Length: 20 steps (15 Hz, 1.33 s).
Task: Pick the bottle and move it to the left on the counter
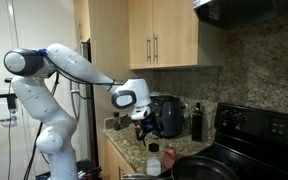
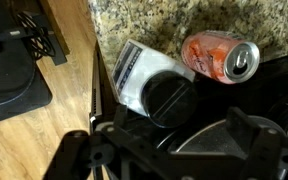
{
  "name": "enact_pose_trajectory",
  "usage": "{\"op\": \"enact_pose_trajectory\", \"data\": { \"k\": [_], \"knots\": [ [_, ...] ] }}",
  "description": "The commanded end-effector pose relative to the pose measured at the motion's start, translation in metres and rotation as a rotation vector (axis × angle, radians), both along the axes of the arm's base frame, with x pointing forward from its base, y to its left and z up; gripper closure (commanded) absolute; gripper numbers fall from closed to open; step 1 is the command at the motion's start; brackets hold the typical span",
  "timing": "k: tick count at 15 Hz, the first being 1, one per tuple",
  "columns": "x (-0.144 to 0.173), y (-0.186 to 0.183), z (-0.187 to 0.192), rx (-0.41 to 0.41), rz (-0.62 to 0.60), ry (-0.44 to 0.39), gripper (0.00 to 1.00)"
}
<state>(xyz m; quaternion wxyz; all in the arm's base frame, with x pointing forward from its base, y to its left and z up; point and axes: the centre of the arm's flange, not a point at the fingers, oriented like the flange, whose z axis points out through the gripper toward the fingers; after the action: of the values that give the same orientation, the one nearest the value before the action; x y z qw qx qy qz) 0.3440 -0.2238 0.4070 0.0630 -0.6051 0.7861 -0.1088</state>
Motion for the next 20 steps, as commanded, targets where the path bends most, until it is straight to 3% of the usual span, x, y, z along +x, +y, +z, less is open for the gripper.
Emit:
{"op": "enact_pose_trajectory", "data": {
  "k": [1, 7, 12, 20],
  "knots": [
    [0.016, -0.016, -0.011, 0.068, 0.056, -0.02, 0.0],
    [0.026, -0.022, -0.026, 0.204, 0.099, 0.052, 0.0],
    [0.021, -0.027, -0.037, 0.261, 0.058, 0.15, 0.0],
    [0.032, -0.027, -0.044, 0.193, -0.103, 0.231, 0.0]
  ]
}}
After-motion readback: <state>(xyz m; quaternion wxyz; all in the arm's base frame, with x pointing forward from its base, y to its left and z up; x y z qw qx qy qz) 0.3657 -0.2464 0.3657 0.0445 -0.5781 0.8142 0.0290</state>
